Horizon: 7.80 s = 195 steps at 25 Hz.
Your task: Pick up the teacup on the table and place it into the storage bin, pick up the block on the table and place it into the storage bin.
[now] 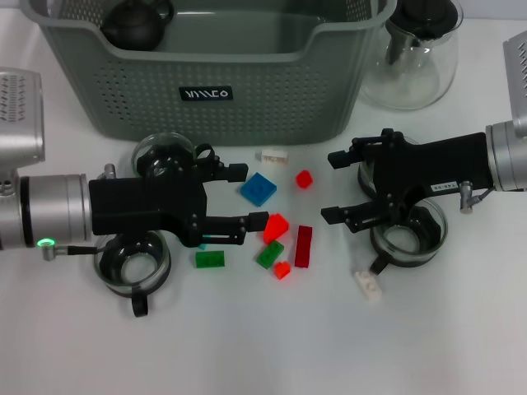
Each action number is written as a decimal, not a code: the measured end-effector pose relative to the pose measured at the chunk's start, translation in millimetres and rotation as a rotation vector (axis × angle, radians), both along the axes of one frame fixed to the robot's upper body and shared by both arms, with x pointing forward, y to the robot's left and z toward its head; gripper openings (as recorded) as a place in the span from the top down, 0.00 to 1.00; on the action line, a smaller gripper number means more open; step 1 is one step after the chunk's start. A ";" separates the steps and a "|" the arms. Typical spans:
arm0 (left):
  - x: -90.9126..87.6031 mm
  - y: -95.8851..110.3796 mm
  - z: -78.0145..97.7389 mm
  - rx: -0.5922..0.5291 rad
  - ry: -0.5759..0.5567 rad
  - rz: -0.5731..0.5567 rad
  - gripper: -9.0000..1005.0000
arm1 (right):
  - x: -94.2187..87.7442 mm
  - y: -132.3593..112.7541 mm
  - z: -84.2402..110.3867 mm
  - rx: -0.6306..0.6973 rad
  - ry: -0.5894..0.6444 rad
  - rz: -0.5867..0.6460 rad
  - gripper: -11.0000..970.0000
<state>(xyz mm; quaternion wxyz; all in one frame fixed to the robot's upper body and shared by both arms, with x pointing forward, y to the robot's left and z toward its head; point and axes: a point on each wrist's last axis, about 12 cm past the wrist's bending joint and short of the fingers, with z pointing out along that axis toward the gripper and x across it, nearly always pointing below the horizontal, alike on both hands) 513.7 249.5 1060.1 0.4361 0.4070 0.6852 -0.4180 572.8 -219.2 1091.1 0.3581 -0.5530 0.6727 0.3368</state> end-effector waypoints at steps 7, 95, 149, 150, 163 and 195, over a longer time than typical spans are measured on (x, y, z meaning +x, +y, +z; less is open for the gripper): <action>-1.7 -0.6 -1.2 0.002 0.005 -0.007 0.18 | -0.7 0.1 -0.1 0.001 0.003 0.004 0.07; -7.0 -0.7 -6.1 -0.020 0.055 0.016 0.18 | -13.7 28.2 27.1 -0.673 0.054 0.221 0.08; -7.7 2.7 -7.3 -0.017 0.057 0.016 0.18 | -14.9 12.1 106.6 -0.595 0.201 0.085 0.93; -7.7 2.8 -7.3 -0.017 0.057 0.017 0.18 | -13.1 14.5 110.2 -0.586 0.188 0.085 0.93; -8.1 1.9 -9.3 0.007 0.062 0.003 0.18 | 9.0 65.6 183.3 -0.281 -0.009 0.166 0.93; 0.3 -12.0 3.1 0.068 -0.013 -0.153 0.18 | 135.8 134.7 143.7 -0.294 -0.172 -0.363 0.93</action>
